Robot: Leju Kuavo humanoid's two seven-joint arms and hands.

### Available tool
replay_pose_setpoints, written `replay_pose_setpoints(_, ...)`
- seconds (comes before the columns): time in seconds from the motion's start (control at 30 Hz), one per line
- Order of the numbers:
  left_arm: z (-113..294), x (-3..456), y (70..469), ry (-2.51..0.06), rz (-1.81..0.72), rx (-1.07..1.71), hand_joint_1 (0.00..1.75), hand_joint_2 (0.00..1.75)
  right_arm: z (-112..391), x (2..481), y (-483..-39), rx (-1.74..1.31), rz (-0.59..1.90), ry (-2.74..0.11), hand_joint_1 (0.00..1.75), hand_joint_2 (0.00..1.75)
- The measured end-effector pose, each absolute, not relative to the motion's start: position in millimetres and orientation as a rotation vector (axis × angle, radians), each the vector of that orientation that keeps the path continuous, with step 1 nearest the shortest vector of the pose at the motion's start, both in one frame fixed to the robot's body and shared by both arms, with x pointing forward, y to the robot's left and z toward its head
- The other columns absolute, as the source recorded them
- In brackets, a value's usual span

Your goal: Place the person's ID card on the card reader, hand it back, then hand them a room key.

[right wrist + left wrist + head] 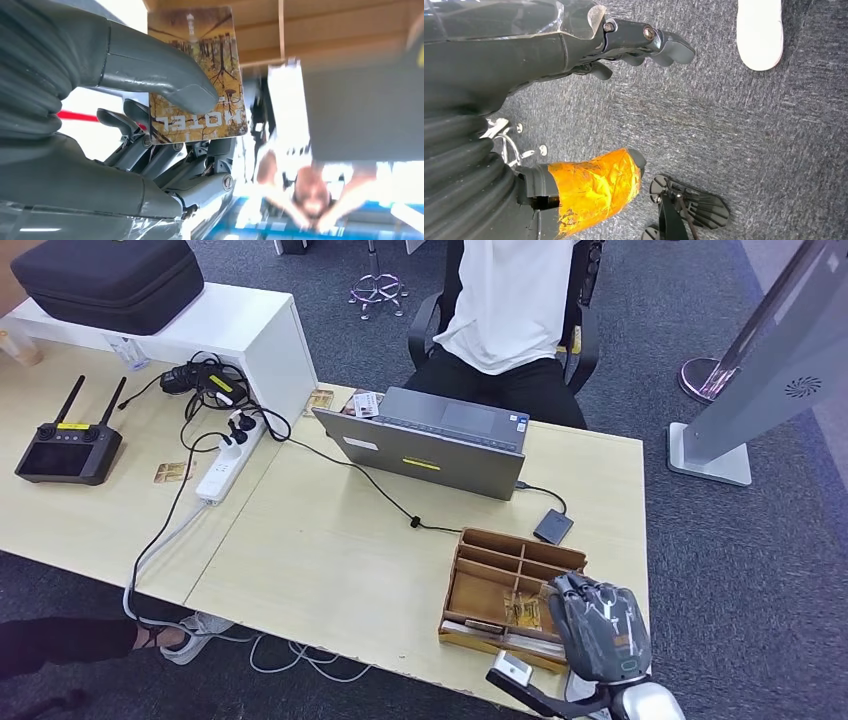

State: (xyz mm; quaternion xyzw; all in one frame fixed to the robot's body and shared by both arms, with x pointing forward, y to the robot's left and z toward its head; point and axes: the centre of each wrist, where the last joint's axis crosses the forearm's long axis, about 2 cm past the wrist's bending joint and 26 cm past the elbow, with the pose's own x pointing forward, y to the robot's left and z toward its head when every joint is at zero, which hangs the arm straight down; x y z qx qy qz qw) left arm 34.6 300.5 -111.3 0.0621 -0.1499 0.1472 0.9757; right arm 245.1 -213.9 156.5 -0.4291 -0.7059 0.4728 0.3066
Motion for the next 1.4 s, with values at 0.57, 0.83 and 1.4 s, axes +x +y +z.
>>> replay_pose_setpoints(0.57,-110,45,313,-0.320,0.191,0.121,0.00,1.75,274,345,-167,-0.761,1.040,-2.084,1.75,1.75)
replay_pose_setpoints(0.83,-109,55,316,-0.325,0.123,0.117,0.00,1.75,307,404,-152,-0.834,1.007,-1.928,1.75,1.75)
replay_pose_setpoints(1.4,-109,56,315,-0.311,0.099,0.114,0.00,1.75,293,429,-223,-0.141,0.172,-2.011,0.00,0.00)
